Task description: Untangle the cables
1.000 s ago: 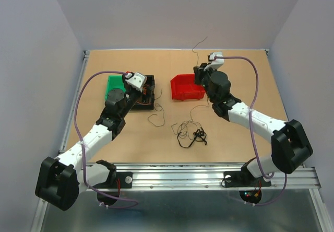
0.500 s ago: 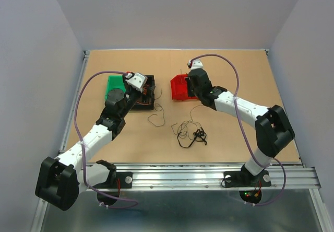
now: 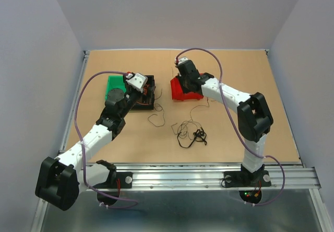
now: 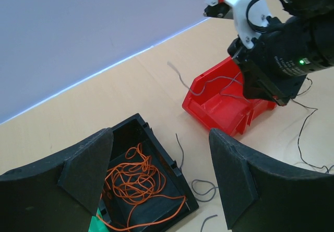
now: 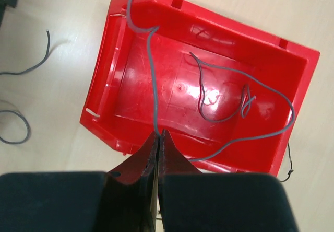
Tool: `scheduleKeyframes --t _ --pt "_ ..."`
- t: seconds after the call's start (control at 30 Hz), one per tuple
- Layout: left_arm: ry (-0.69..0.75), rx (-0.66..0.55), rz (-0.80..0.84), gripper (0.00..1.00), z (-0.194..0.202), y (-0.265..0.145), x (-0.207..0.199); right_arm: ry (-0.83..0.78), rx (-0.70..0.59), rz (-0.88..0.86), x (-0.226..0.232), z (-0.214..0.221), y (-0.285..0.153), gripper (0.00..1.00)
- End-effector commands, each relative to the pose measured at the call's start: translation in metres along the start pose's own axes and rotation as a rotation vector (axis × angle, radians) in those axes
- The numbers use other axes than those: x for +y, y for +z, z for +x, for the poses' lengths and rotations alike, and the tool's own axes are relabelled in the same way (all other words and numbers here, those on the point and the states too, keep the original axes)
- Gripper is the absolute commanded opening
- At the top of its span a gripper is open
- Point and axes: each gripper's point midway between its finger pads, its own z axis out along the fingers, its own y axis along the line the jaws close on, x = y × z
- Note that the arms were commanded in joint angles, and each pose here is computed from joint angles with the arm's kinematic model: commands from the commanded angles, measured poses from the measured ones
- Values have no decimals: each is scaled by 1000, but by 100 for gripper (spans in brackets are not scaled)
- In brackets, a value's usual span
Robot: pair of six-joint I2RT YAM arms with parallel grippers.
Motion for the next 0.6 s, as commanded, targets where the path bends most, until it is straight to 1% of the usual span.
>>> scheduleKeyframes --t 0.0,0.07,0.13,0.23,0.3,0.37,0.43,0.5,0.53,0.57 --pt "19 -73 4 85 -27 4 4 -62 22 -44 -4 -22 -8 1" --pt "21 -71 6 85 -26 4 4 -93 51 -71 -6 -19 -6 1" --pt "19 -72 4 85 -27 4 4 -142 46 -96 -10 -24 -8 1" --pt "20 -67 10 85 -25 5 3 -182 40 -169 -19 -28 -1 1" --pt "20 -63 12 85 -24 6 3 -181 59 -212 -28 -24 7 1" --pt "21 -58 18 85 -23 7 1 -181 54 -310 -25 -27 8 1" --pt "23 -55 23 85 -22 8 1 -172 84 -347 -25 -20 16 1" --pt "24 -53 26 85 -21 8 0 -150 121 -340 -30 -13 24 1" --pt "25 -53 26 85 -21 8 0 -138 160 -334 -30 -2 32 1" --pt "25 -53 29 85 -21 8 0 -132 188 -332 -31 2 31 1"
